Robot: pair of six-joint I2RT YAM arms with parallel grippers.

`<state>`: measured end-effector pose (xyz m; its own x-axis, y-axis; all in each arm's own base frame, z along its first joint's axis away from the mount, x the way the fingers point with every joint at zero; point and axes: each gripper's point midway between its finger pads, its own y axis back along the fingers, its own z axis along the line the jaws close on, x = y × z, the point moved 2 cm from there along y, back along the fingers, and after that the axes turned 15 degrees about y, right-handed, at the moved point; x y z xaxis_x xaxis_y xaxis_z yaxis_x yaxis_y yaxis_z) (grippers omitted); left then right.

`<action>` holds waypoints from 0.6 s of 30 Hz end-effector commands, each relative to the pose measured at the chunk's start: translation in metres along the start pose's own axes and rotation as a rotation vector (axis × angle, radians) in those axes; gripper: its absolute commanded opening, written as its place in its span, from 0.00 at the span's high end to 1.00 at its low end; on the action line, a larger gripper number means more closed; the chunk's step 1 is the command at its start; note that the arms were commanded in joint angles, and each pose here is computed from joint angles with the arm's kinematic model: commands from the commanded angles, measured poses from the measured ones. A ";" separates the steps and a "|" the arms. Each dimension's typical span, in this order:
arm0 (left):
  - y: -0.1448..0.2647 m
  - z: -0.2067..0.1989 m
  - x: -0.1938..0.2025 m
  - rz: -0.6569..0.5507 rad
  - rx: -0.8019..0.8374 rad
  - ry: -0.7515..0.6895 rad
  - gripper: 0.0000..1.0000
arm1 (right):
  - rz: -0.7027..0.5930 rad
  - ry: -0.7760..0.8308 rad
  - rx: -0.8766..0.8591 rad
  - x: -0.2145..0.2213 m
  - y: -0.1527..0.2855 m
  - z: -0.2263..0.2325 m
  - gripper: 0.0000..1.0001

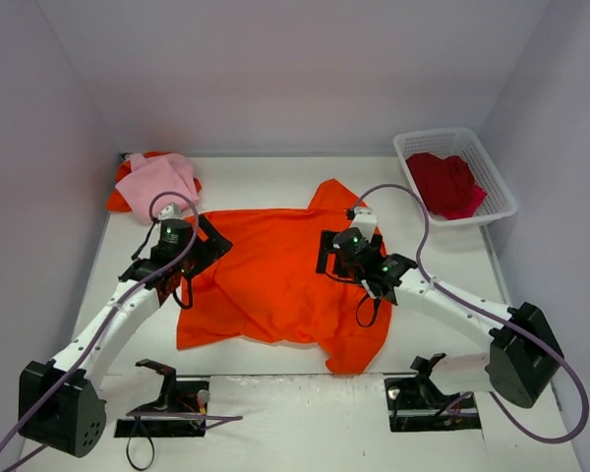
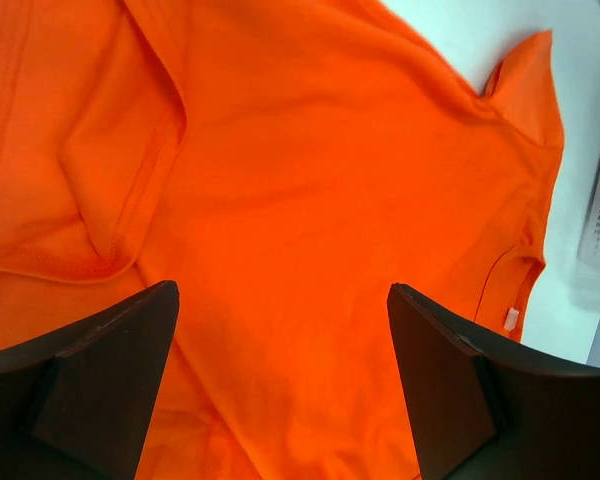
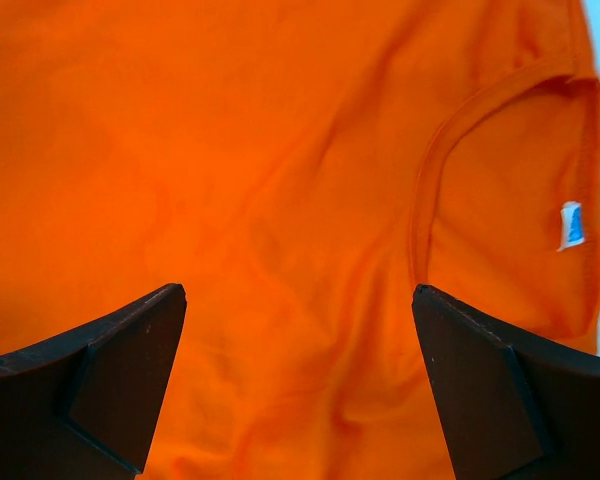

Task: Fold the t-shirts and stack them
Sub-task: Flatten out the tshirt

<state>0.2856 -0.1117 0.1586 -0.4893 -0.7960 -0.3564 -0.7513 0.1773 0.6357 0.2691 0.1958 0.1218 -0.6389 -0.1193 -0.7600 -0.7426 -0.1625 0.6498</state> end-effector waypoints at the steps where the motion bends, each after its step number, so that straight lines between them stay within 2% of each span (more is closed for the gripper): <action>1: 0.014 -0.039 -0.031 -0.103 0.075 -0.008 0.20 | -0.136 -0.038 0.052 -0.055 0.009 -0.007 0.07; 10: -0.011 -0.047 -0.064 -0.150 0.002 -0.019 0.20 | -0.127 -0.043 0.083 -0.089 -0.011 -0.047 0.07; 18: -0.058 -0.031 -0.087 -0.126 -0.106 0.000 0.20 | -0.132 -0.066 0.108 -0.110 -0.023 -0.082 0.07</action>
<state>0.3644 -0.0765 0.1525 -0.4236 -0.8086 -0.4083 -0.7094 0.0158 0.7047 0.3540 0.1297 0.1602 -0.6092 -0.0421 -0.7919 -0.7915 -0.0294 0.6105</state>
